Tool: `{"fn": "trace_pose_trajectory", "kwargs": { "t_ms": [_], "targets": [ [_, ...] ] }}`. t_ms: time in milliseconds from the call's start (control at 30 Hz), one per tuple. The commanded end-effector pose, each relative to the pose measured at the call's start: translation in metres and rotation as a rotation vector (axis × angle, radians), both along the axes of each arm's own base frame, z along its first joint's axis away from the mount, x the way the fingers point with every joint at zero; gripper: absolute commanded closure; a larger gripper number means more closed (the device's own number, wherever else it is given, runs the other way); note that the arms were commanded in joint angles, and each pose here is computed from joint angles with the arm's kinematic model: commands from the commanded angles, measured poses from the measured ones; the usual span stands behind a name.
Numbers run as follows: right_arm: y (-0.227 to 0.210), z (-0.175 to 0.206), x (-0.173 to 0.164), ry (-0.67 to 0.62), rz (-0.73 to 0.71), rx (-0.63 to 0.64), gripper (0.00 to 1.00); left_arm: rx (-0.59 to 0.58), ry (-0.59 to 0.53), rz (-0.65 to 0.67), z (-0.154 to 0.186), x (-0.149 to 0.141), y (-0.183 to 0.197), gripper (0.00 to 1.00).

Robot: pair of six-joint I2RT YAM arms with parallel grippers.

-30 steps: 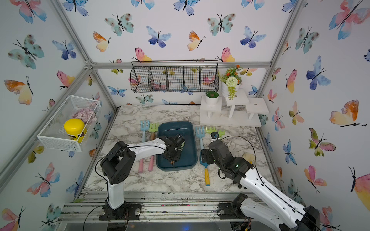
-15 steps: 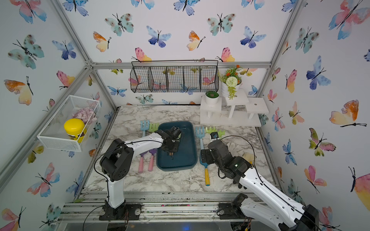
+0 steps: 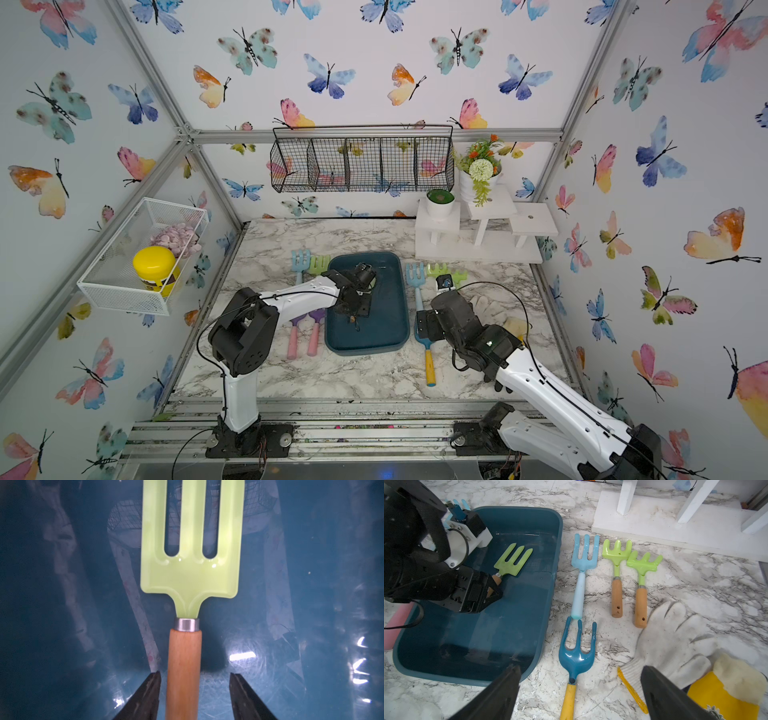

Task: Take the hand rake out of the storage box
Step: Pick up the rake from the storage box.

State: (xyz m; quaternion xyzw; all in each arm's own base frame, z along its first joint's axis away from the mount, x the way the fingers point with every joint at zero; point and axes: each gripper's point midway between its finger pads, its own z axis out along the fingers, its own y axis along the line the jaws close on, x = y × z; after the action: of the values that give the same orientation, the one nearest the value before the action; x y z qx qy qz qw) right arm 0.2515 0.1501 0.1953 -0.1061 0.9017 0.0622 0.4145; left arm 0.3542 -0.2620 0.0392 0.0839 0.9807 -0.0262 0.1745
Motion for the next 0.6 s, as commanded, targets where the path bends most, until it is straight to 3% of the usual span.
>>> {"fn": "trace_pose_trajectory", "kwargs": {
  "t_ms": [0,267,567],
  "targets": [
    [0.001,-0.004,-0.001,0.009,0.012,-0.002,0.03,0.059,0.02,-0.005,-0.018,0.0,0.005,0.46],
    [0.002,-0.005,-0.001,0.011,0.015,-0.003,0.03,0.088,0.046,-0.001,-0.038,0.009,0.009,0.61],
    [0.003,-0.005,-0.001,0.011,0.019,-0.001,0.03,0.079,0.031,-0.002,-0.028,0.009,0.009,0.73]
  ]
}}
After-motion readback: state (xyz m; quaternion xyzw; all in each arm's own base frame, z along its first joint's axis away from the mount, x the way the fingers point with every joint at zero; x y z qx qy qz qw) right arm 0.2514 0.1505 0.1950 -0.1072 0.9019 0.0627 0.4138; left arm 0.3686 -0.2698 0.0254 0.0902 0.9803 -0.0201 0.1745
